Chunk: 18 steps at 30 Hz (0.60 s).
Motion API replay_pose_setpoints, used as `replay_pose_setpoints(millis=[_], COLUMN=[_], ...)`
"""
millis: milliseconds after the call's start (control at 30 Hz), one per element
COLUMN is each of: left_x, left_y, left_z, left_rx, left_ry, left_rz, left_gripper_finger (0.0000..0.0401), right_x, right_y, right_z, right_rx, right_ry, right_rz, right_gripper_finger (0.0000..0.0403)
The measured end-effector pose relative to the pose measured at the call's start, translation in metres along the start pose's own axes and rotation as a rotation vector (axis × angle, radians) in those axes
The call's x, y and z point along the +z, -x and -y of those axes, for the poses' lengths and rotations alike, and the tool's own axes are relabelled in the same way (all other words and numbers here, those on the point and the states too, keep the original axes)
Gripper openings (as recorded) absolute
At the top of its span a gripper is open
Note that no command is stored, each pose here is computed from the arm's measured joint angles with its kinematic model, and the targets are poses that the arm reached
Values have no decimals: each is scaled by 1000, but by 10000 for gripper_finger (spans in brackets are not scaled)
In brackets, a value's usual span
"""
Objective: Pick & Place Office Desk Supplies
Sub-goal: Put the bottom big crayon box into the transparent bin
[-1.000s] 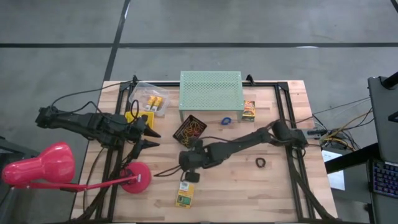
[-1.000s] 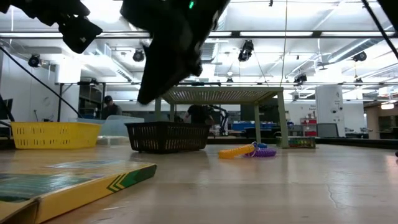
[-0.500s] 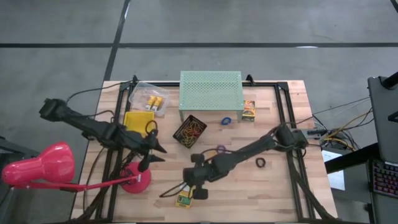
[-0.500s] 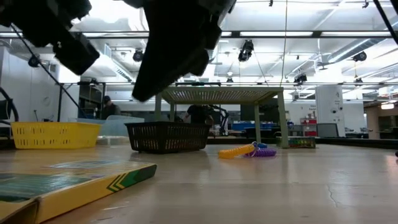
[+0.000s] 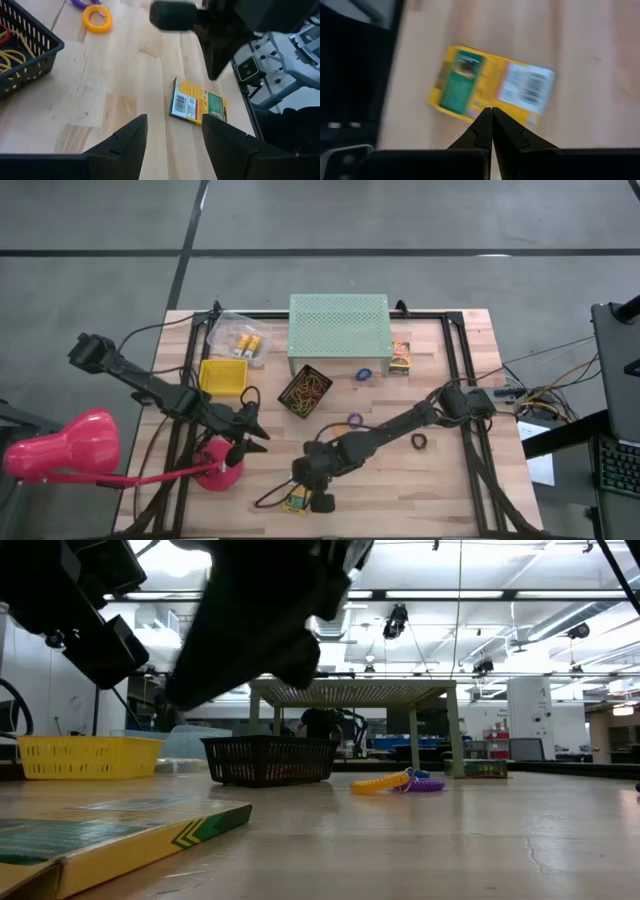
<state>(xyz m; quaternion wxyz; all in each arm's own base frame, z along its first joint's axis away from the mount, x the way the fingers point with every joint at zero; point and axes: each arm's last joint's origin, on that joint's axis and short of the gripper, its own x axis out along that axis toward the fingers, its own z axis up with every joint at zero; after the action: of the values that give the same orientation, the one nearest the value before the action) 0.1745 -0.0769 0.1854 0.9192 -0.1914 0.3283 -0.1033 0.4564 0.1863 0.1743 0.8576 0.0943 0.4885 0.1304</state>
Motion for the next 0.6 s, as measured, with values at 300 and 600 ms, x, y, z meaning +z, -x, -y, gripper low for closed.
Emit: replay_pose_setpoints(millis=[300, 600], left_x=[6, 7], left_y=[3, 4], left_z=[6, 6], left_rx=[-72, -78], left_ry=[3, -20], left_rz=[-5, -1], left_gripper_finger=[194, 194], right_x=[-3, 7], right_y=[-33, -31], right_z=[8, 12], right_rx=[45, 23], right_ry=[39, 107], right_rz=[48, 132], right_gripper_finger=[8, 8])
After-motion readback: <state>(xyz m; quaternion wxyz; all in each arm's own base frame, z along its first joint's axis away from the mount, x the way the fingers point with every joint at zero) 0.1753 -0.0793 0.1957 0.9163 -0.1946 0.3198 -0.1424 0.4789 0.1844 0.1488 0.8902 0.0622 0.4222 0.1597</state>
